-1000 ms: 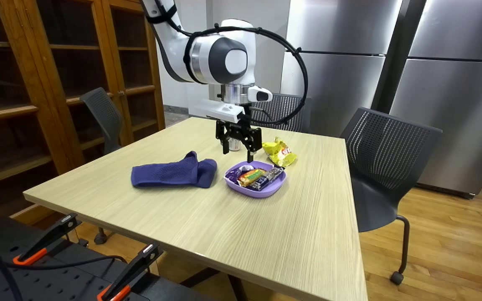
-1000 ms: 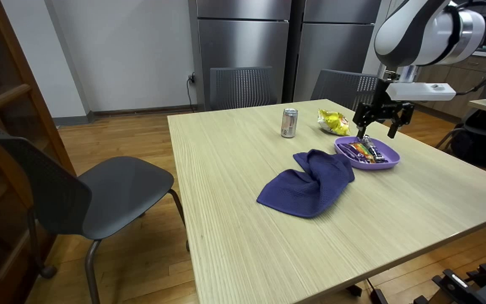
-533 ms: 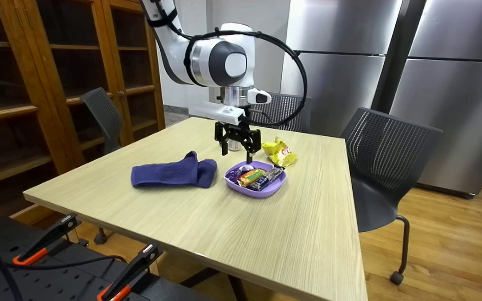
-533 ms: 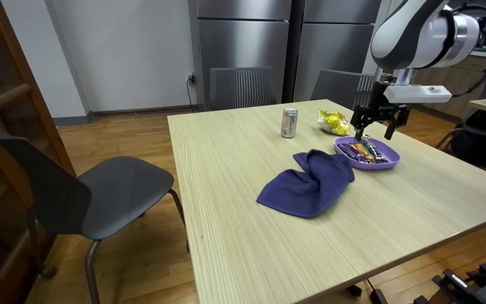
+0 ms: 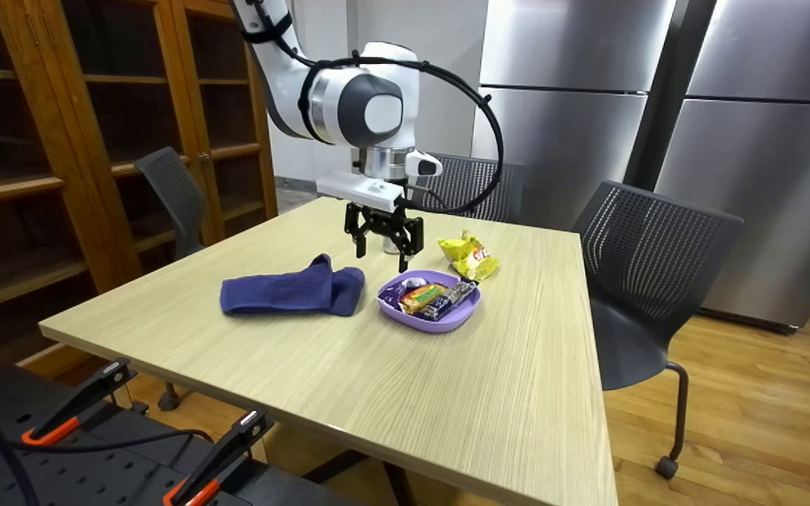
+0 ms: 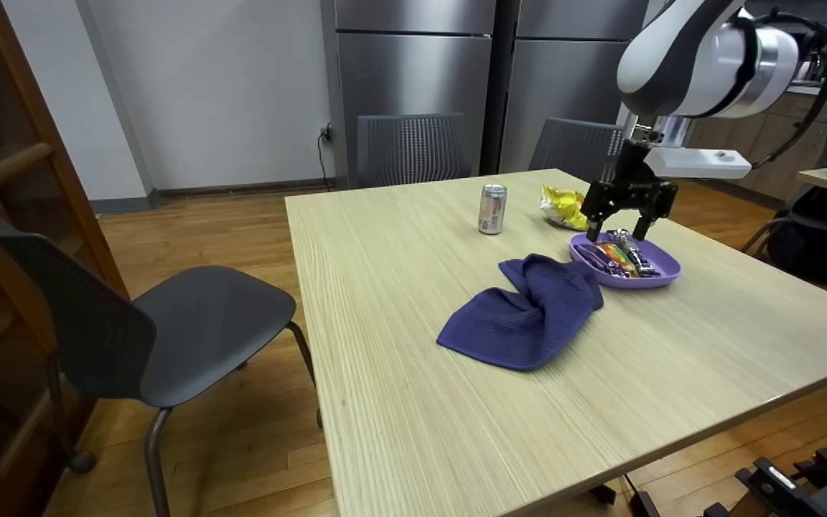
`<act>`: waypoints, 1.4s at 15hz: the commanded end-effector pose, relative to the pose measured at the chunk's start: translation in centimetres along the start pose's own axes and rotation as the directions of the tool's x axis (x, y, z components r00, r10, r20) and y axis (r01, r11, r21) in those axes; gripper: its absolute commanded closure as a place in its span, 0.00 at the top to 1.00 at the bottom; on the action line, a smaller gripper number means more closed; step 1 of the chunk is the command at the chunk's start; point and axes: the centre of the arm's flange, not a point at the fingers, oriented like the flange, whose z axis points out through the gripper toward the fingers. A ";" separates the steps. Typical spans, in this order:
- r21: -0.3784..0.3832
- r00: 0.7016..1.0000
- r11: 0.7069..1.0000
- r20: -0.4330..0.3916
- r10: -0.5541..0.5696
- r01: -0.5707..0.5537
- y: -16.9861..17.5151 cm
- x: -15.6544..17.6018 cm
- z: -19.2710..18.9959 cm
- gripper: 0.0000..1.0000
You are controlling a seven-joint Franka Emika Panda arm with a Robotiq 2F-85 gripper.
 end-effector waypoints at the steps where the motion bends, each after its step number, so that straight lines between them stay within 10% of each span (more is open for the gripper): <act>1: 0.076 0.998 0.995 -0.007 -0.059 0.060 -0.4 -1.2 -1.1 1.00; 21: 0.312 0.956 0.910 0.011 -0.293 0.275 -2.1 -6.2 0.8 1.00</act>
